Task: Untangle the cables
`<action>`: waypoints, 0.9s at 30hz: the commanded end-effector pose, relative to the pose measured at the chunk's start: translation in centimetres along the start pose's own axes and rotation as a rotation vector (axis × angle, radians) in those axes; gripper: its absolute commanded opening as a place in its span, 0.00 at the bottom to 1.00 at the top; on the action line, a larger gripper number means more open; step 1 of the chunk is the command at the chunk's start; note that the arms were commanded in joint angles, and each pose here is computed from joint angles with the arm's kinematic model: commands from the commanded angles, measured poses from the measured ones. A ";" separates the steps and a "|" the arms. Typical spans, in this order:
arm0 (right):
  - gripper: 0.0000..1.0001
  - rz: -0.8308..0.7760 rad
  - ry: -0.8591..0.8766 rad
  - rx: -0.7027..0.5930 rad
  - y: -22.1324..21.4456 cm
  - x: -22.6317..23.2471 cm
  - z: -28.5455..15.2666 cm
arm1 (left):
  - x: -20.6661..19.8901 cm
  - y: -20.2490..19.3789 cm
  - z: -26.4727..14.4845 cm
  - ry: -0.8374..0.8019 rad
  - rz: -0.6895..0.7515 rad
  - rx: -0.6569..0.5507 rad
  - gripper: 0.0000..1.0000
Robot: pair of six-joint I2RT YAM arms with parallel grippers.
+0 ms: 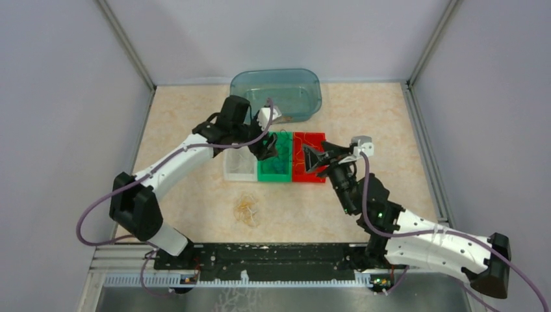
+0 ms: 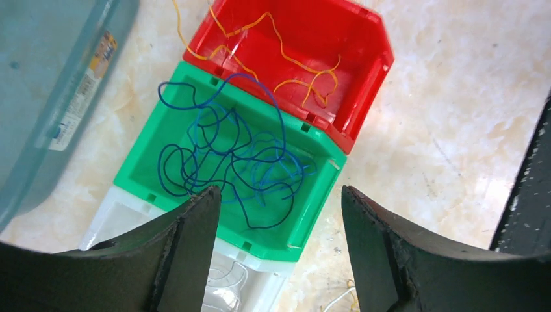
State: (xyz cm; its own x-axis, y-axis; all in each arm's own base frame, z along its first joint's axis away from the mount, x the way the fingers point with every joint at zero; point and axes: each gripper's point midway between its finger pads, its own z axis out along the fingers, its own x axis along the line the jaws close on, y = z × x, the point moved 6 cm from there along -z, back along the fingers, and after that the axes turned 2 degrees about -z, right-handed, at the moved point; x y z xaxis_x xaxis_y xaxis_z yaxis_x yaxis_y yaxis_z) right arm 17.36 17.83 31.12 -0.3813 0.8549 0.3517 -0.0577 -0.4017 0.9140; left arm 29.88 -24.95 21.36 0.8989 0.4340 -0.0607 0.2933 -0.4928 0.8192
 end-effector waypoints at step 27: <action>0.51 -0.240 0.827 0.944 -24.3 13.2 0.4 | 4.6 -0.5 -21.4 0.297 -0.226 -0.344 1.00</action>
State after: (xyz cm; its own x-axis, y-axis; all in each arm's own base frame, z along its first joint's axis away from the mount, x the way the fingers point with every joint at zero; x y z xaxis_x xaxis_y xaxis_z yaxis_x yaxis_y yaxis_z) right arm 15.14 37.74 11.56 -0.9044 0.3235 0.2783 0.4034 0.4353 0.8049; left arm 27.60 -6.56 32.70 0.6512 0.7428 -0.1554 0.3263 -0.0892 0.9410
